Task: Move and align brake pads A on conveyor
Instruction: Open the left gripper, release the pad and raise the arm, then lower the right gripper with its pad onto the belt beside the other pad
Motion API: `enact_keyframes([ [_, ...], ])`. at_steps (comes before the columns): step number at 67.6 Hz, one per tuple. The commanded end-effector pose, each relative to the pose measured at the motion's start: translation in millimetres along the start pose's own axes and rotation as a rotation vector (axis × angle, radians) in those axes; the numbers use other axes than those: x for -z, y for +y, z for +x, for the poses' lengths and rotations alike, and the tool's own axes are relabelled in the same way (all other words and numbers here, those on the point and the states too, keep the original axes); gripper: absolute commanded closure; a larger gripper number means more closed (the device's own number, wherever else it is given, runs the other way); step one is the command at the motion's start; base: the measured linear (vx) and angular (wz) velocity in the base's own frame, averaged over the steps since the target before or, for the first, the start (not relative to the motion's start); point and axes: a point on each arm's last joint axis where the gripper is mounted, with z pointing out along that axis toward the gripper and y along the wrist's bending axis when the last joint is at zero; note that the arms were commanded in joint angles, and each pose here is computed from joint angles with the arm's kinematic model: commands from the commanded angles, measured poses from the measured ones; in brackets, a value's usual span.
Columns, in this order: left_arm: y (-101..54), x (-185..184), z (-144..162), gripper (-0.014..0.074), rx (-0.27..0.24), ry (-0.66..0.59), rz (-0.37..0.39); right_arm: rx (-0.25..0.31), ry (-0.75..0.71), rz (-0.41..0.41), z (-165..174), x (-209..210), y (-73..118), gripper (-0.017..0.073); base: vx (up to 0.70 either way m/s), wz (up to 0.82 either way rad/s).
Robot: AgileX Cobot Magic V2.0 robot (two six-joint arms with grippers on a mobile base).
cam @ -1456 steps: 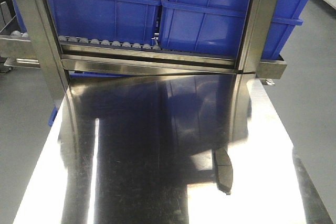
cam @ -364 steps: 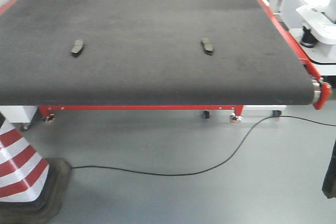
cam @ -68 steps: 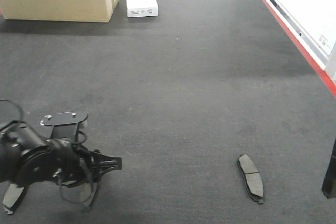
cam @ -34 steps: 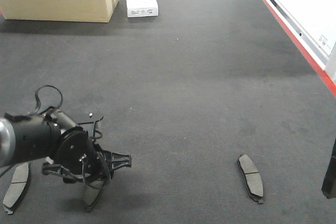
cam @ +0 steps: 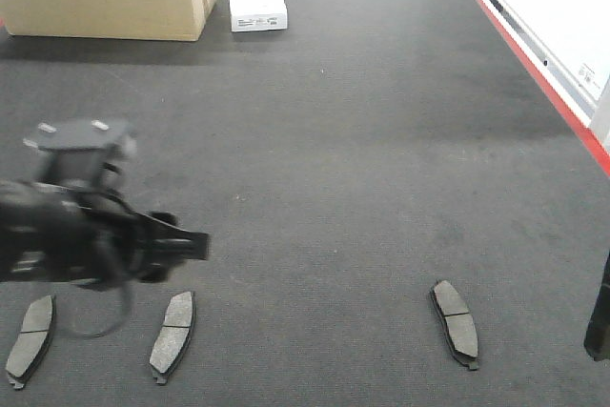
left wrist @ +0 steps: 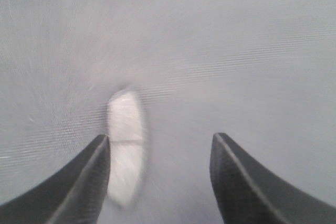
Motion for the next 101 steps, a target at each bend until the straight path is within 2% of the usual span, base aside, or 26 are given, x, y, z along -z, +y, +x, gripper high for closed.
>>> enact_keyframes([
  [1,3.9,44.3,-1.4,0.0178,-0.018,-0.147,0.065,0.013,-0.118,-0.017,-18.1,3.7,1.6,0.0564,0.0,0.0],
  [12,25.7,76.0,28.2,0.0178,-0.086,-0.27,0.096,0.013,-0.118,-0.017,-18.1,3.7,1.6,0.0564,0.0,0.0],
  [23,50.6,99.3,67.3,0.0178,-0.093,-0.357,0.132,0.013,-0.118,-0.017,-18.1,3.7,1.6,0.0564,0.0,0.0],
  [40,91.3,133.7,131.9,0.0178,-0.154,-0.594,0.199,0.013,-0.118,-0.017,-18.1,3.7,1.6,0.0564,0.0,0.0],
  [49,104.1,138.9,157.1,0.0178,-0.158,-0.676,0.24,0.013,-0.118,-0.017,-18.1,3.7,1.6,0.0564,0.0,0.0],
  [59,108.0,132.2,172.5,0.0178,-0.141,-0.679,0.283,0.013,-0.118,-0.017,-18.1,3.7,1.6,0.0564,0.0,0.0],
  [69,108.0,130.1,173.7,0.0178,-0.138,-0.673,0.286,0.022,-0.14,-0.018,-20.0,4.0,1.8,0.0564,0.0,0.0],
  [77,108.2,130.1,173.6,0.0178,-0.14,-0.674,0.283,-0.008,-0.135,-0.028,-20.2,2.2,2.7,0.0564,0.0,0.0],
  [83,108.2,130.1,173.6,0.0178,-0.14,-0.674,0.283,-0.069,-0.075,-0.048,-21.6,-6.9,5.4,0.0559,0.0,0.0],
  [91,108.2,130.1,173.6,0.0178,-0.14,-0.674,0.283,-0.176,0.074,-0.079,-30.7,-30.4,12.1,0.0553,0.0,0.0],
  [95,108.3,130.1,173.6,0.0178,-0.14,-0.675,0.282,-0.207,0.137,-0.09,-37.6,-45.1,15.5,0.0547,0.0,0.0],
  [101,108.3,130.1,173.6,0.0178,-0.14,-0.675,0.282,-0.224,0.233,-0.111,-43.4,-71.5,21.6,0.0535,0.0,0.0],
])
